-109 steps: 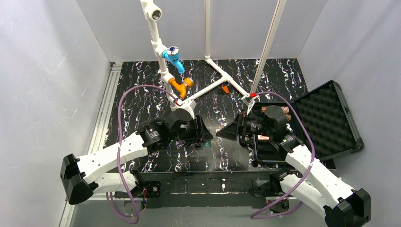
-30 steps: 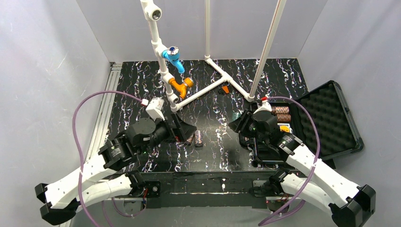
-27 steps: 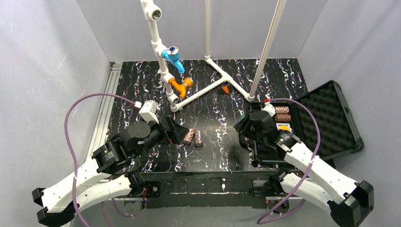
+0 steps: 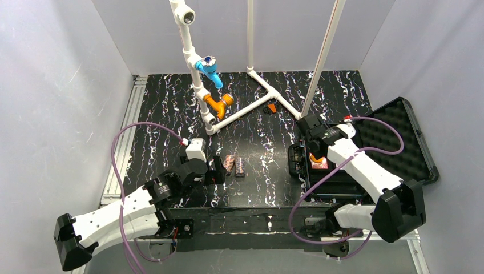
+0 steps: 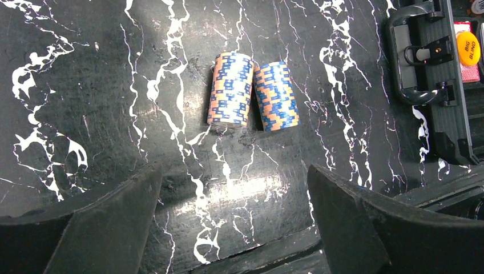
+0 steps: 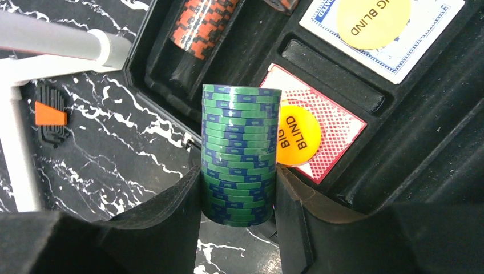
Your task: Pack up texas hold em set
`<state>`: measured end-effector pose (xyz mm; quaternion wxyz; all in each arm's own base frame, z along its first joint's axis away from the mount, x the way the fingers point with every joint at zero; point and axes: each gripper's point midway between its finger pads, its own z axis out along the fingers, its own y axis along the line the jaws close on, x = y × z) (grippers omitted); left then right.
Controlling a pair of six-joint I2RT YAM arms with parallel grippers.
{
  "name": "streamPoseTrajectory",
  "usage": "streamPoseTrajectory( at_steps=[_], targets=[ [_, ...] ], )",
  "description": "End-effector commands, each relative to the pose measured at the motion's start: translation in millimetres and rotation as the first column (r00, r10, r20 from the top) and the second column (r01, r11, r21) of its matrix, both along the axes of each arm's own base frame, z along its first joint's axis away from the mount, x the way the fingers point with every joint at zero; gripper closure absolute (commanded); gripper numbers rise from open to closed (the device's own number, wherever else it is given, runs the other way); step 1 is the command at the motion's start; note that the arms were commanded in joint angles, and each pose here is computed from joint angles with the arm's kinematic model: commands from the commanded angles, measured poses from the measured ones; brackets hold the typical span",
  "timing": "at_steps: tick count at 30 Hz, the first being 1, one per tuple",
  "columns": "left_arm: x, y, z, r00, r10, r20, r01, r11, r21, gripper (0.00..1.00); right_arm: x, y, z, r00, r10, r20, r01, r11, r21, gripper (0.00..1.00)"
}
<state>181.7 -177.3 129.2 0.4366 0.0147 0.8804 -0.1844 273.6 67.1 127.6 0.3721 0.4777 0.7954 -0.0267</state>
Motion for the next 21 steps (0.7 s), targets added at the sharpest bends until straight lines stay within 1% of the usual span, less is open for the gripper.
streamPoseTrajectory(
  at_steps=[1,12,21],
  targets=[
    [5,3,-4,0.999,0.032,0.019,-0.032,0.999,0.01,0.02,20,-8,17,0.994,-0.076,0.083,0.073,0.997,0.04,0.99],
    [6,3,-11,0.999,0.04,0.011,-0.041,0.999,0.018,0.02,29,-20,-2,0.991,-0.13,0.04,0.125,0.987,0.098,0.99],
    [5,4,-11,0.999,0.042,0.019,-0.042,0.999,-0.005,0.02,33,-28,-15,0.984,-0.175,0.022,0.17,0.976,0.139,0.99]
  ],
)
